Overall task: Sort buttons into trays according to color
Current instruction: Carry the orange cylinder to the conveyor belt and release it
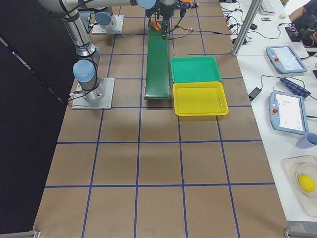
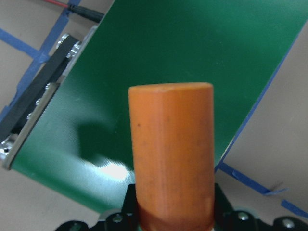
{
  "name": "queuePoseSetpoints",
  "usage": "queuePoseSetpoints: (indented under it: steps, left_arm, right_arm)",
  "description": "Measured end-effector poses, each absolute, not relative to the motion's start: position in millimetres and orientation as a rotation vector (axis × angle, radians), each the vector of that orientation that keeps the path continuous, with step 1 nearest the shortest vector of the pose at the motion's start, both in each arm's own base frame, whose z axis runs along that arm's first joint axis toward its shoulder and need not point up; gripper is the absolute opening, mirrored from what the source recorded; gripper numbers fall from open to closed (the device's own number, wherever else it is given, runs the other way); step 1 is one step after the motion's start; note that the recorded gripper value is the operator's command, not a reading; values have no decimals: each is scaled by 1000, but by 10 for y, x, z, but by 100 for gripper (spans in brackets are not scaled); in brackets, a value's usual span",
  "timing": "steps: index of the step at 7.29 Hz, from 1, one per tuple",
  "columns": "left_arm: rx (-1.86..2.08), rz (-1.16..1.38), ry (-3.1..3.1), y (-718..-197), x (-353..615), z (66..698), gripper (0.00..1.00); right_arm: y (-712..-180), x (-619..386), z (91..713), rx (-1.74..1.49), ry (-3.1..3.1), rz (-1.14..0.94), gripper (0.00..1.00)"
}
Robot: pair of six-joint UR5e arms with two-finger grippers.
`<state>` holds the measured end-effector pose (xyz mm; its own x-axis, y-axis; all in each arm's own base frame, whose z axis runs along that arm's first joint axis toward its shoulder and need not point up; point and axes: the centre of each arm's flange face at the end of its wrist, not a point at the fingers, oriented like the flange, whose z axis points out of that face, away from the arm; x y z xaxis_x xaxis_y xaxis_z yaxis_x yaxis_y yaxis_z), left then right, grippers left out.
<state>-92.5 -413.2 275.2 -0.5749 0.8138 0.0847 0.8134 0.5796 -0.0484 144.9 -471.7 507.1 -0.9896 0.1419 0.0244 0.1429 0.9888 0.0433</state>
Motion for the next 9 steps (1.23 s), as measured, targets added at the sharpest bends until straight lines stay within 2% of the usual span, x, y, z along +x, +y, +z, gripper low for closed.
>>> queuePoseSetpoints:
  steps: [2, 5, 7, 9]
  left_arm:
    - [-1271, 71, -2802, -4425, -593, 3046, 100]
    - [-623, 92, -3045, -5270, 469, 3325, 100]
    - [-273, 12, -3132, -5793, 1260, 3036, 100]
    - [-110, -14, -3145, -5984, 1893, 2585, 100]
  right_arm:
    - [-4717, 1449, 5071, -223, -3112, -70, 100]
    - [-4718, 1447, 5073, -224, -3112, -70, 100]
    - [-4718, 1444, 5071, -225, -3112, -70, 100]
    - [-4718, 1444, 5071, -224, -3111, -70, 100]
